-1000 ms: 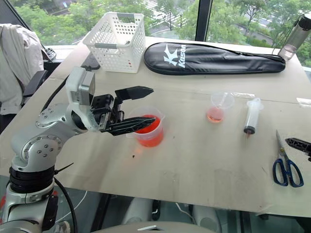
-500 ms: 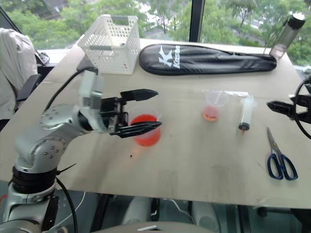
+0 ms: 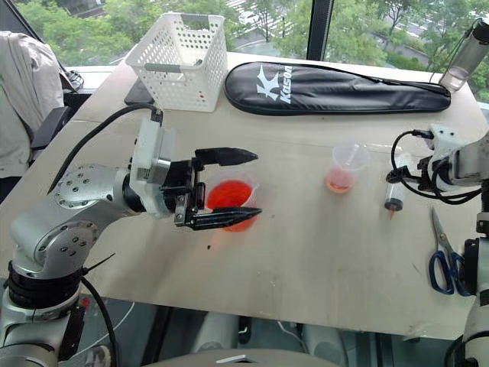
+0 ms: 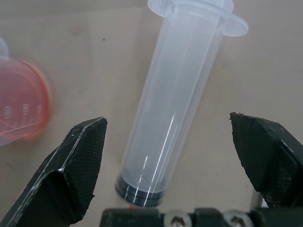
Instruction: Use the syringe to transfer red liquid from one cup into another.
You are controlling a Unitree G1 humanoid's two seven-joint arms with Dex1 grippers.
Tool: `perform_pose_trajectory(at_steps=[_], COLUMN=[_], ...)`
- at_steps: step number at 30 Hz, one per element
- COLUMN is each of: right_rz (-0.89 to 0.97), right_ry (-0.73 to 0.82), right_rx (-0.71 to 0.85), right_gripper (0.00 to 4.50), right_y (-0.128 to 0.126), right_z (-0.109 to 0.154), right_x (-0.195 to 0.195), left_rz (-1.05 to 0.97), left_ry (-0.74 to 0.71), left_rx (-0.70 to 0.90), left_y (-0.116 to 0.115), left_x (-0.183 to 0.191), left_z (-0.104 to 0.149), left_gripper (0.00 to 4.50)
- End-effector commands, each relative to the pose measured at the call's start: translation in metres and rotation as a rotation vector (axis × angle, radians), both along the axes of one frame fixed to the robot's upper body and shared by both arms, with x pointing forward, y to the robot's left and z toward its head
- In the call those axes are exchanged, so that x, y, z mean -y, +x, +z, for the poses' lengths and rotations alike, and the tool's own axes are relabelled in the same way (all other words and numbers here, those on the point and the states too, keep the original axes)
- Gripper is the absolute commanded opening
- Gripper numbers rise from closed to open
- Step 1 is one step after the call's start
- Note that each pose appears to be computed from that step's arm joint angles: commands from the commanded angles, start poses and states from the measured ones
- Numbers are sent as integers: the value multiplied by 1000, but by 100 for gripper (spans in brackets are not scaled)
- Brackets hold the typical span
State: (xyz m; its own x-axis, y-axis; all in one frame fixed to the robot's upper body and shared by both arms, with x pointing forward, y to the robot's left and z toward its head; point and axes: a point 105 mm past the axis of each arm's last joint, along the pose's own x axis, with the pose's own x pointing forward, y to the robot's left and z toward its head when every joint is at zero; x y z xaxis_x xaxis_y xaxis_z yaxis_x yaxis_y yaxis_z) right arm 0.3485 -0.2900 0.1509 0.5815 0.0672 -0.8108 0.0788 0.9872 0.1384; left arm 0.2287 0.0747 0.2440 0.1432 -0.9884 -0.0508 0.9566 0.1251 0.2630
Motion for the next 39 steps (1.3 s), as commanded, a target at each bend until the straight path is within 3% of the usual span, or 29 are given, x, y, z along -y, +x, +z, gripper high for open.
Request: perform_pose_trajectory(at_steps=[1, 2, 5, 10, 14, 19, 20, 23, 26, 28, 32, 34, 39], right_rz=[-24, -33, -57, -51, 3, 22, 0, 73, 264, 448, 721, 763, 959], right_ry=[-39, -43, -36, -53, -77, -83, -59, 43, 21, 76, 282, 401, 565], right_rx=[32, 24, -13, -46, -29, 133, 210, 710, 919, 1096, 1268, 1354, 1383], right_gripper=[448, 448, 365, 156, 152, 151, 151, 151, 151, 149, 149, 149, 149], right_y=[13, 15, 16, 14, 7, -30, -38, -65, -85, -89, -87, -81, -69], right_z=[4, 1, -10, -16, -14, 20, 31, 94, 121, 138, 140, 138, 110], right_x=[2, 2, 5, 9, 16, 44, 47, 32, -16, -70, -165, -195, -259], left_rz=[11, 14, 29, 54, 63, 145, 162, 238, 288, 360, 470, 499, 539], left_ry=[0, -3, -9, -23, -39, -108, -123, -196, -265, -320, -385, -383, -271], left_rx=[43, 48, 61, 60, 54, 45, 40, 19, -2, -1, 6, 1, 14], left_y=[-6, -6, -6, -4, -2, 15, 18, 35, 51, 71, 100, 106, 112], left_x=[-3, -3, -5, -9, -8, -14, -16, -20, -25, -33, -50, -57, -83], left_z=[8, 9, 8, 8, 5, 10, 11, 18, 28, 39, 59, 63, 59], left_gripper=[450, 450, 450, 450, 450, 450, 450, 450, 450, 450, 450, 450, 450])
